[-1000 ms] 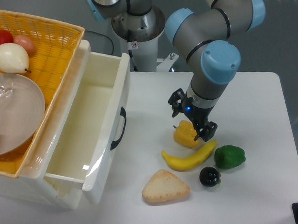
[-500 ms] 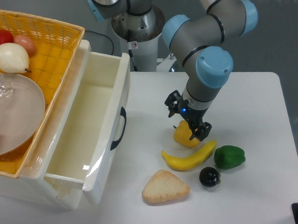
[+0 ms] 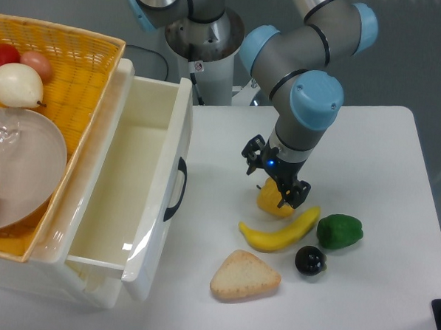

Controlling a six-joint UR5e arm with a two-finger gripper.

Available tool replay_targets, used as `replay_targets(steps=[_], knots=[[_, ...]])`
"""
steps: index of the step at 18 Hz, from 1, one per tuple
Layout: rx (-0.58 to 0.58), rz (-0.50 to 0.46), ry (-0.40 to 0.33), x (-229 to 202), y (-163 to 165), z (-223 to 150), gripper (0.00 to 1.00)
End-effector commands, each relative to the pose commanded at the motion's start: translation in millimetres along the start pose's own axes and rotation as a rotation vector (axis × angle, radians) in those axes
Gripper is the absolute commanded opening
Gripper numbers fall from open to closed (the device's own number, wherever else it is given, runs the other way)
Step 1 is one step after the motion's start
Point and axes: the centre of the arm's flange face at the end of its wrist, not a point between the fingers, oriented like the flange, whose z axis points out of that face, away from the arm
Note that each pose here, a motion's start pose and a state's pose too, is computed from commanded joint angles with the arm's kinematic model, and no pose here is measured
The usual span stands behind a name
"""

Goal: Pick up the yellow pepper
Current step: 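Lower the open gripper over the small yellow pepper, then descend further and position the gripper fingers around the yellow pepper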

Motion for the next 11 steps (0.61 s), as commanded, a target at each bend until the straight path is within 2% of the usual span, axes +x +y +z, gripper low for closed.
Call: replay_targets(steps=[8, 11], knots=[[-0.079, 0.489, 0.01, -13.0, 28.8, -3.1, 1.0], [-0.089, 0.576, 0.021, -15.3, 27.8, 1.7, 1.0]])
